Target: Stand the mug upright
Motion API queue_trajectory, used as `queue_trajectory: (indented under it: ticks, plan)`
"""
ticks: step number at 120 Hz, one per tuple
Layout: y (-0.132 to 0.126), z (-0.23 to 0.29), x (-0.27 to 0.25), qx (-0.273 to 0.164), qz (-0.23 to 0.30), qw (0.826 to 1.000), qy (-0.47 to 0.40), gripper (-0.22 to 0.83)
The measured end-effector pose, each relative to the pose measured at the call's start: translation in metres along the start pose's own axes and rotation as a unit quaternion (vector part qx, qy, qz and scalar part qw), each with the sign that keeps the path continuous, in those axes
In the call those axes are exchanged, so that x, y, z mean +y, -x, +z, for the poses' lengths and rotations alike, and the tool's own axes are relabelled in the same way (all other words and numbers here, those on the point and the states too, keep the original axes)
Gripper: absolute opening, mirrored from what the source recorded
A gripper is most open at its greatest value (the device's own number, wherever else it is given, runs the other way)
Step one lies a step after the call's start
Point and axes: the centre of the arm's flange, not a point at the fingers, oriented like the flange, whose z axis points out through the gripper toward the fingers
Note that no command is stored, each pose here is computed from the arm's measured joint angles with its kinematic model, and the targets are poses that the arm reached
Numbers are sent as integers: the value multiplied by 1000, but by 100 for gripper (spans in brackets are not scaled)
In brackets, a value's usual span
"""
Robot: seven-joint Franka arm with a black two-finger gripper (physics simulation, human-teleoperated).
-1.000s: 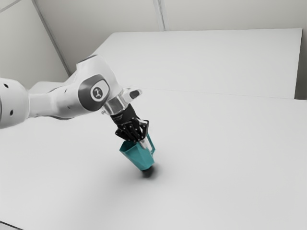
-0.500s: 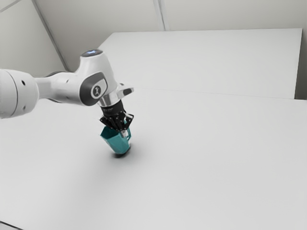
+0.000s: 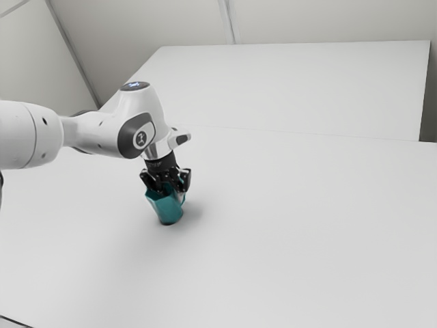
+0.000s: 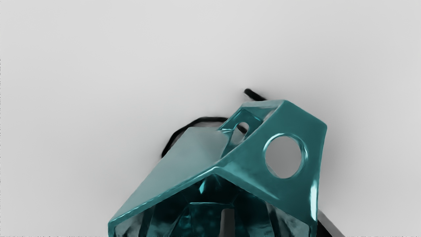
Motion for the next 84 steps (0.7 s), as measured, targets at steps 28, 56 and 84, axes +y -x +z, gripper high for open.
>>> queue_trajectory:
  ticks: [28, 56, 84]
  plan:
    - [8, -44, -1, 31, -1, 999, 8, 47]
    - [21, -105, 1, 73, 4, 997, 18, 57]
    - [10, -198, 8, 119, 20, 993, 8, 60]
